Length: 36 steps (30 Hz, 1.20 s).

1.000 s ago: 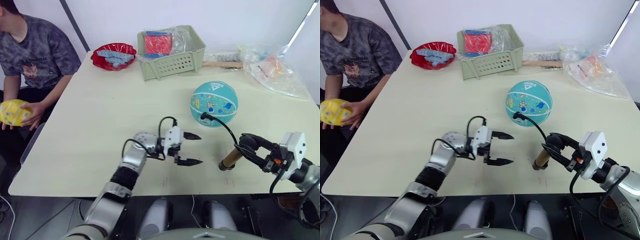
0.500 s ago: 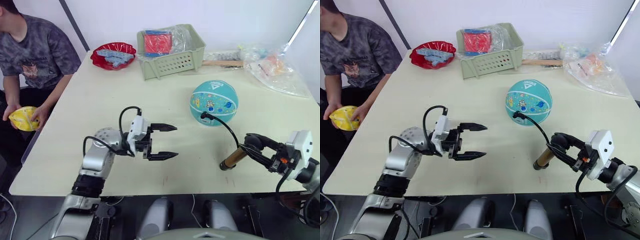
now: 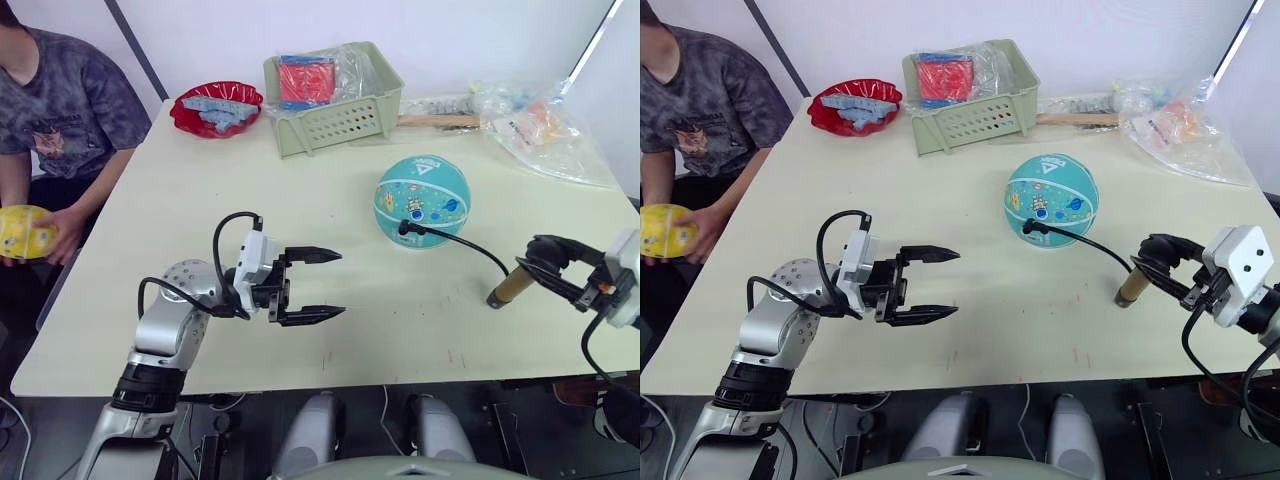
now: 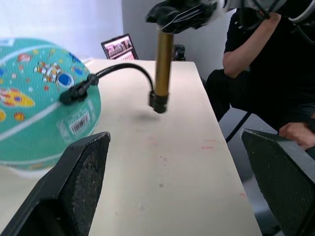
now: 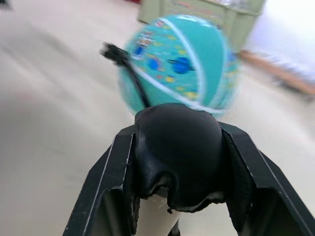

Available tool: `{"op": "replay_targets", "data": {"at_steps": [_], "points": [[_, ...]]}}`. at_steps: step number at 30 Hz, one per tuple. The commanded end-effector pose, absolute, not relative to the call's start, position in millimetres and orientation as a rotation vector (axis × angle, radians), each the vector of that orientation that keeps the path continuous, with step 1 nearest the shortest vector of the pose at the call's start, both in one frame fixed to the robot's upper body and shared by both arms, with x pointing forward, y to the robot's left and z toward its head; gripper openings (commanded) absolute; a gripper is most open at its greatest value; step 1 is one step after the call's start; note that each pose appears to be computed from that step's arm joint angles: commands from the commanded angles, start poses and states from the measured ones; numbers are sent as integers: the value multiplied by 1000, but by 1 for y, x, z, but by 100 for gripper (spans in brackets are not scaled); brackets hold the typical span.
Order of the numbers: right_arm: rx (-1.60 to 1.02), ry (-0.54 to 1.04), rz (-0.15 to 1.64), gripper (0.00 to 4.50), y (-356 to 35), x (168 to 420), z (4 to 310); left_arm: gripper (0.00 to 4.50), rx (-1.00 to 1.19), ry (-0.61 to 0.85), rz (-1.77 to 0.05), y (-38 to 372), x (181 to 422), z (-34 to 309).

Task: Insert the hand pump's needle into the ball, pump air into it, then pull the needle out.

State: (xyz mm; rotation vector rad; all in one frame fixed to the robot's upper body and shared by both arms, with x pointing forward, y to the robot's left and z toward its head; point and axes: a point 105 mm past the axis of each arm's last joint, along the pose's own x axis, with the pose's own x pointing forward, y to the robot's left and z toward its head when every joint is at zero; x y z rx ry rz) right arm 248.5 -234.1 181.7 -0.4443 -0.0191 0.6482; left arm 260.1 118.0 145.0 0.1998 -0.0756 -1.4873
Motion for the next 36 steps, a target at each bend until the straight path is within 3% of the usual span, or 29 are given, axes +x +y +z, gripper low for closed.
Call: {"op": "replay_targets", "data": {"at_steps": [1,14,23,36], "points": [[-556,-106,573,162,-240,257,191,450,207,-120,-1506,111,256,155],[-903,-190,538,162,-243,273,166,450,204,-141,-1518,106,246,160],[-1292,-182,685,162,-241,279,133,450,221,-123,-1516,113,242,142],[-1269,-123,900,162,-211,282,92,450,251,-123,-1531,110,241,137]]}}
